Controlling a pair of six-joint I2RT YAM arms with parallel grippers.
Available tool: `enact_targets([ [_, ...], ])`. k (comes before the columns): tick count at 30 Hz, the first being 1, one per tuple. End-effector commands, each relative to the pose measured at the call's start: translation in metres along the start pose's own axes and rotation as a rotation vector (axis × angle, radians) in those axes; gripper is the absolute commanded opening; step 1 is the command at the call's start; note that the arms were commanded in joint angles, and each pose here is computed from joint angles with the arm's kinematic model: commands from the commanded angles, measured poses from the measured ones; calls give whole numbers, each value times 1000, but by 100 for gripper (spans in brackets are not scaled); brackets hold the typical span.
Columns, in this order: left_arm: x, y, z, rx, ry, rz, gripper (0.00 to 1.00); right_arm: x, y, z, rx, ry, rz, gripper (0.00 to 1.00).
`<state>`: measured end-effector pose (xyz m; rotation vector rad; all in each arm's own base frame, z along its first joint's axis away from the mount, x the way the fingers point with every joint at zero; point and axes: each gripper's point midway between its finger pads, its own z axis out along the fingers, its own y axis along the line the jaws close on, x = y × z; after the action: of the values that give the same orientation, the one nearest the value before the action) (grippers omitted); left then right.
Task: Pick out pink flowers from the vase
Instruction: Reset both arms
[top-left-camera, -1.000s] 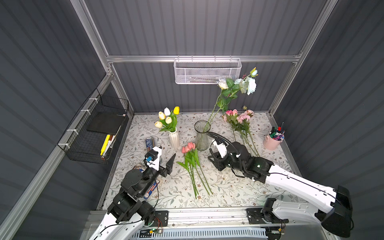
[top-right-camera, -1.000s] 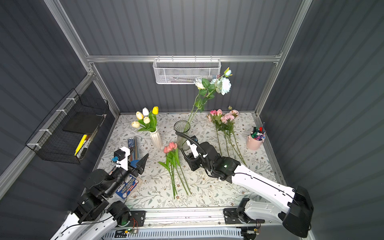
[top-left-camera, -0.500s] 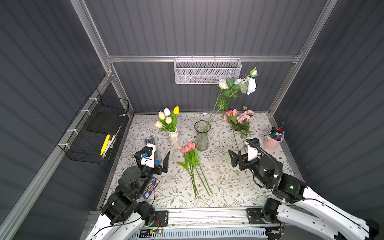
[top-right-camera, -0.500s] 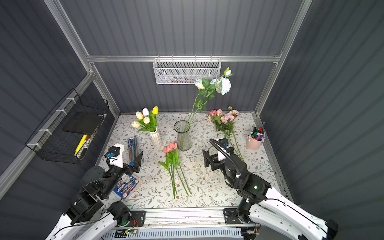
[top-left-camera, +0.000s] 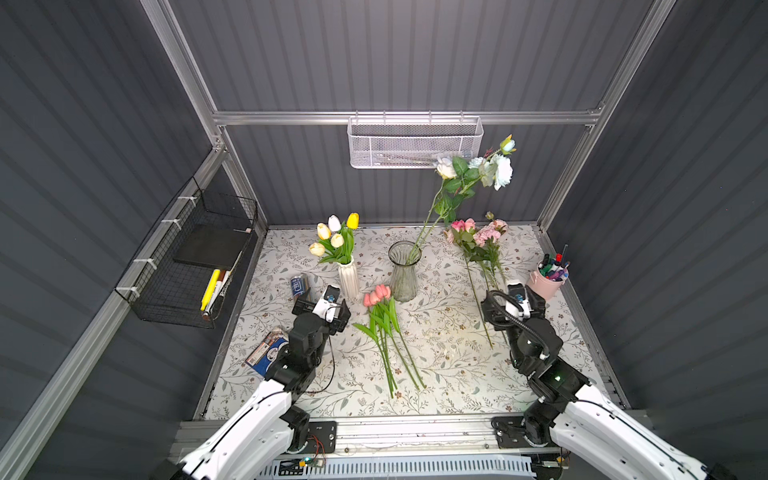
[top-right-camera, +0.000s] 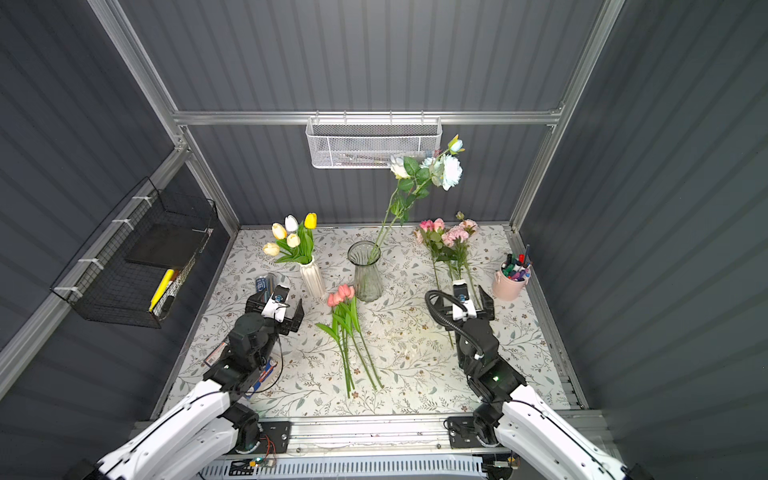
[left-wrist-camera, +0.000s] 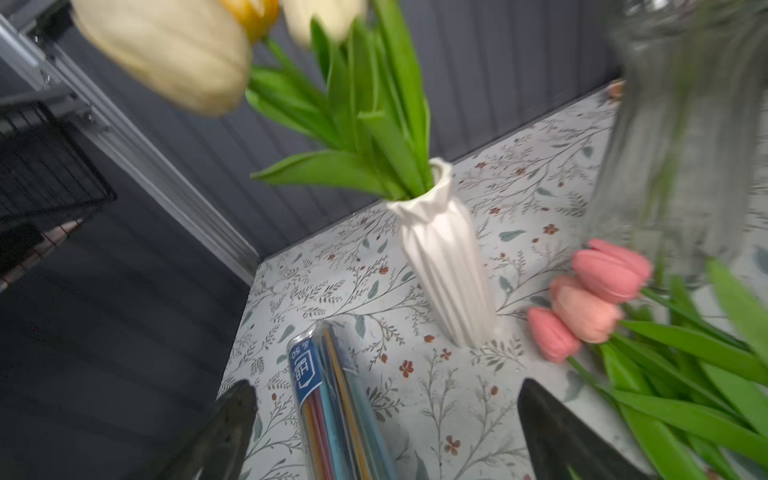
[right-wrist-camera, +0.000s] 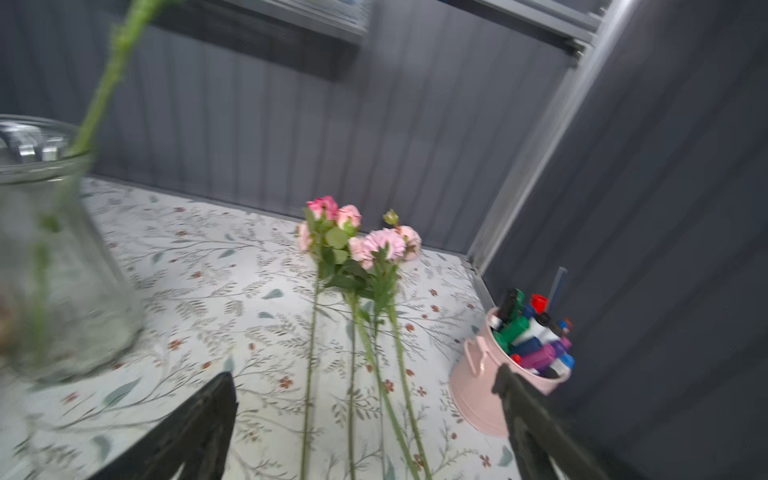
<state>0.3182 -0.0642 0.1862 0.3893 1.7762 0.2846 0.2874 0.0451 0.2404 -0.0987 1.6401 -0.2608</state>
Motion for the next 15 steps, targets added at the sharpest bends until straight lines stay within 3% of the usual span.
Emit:
enact_targets([
  [1, 9, 35, 22, -96, -24, -226, 99, -4, -6, 14, -4, -51, 75, 99],
  [2, 22, 41, 29, -107, 7, -274, 99, 4, -11, 20, 18, -21, 84, 99],
  [6, 49, 39, 44, -92, 66, -257, 100, 42, -29, 40, 60, 82, 145, 99],
  [10, 61, 36, 55, -62, 49, -273, 99, 86, -42, 53, 87, 177, 213, 99],
  [15, 58, 17, 69, 33, -30, -284, 99, 109, -46, 58, 112, 130, 277, 99],
])
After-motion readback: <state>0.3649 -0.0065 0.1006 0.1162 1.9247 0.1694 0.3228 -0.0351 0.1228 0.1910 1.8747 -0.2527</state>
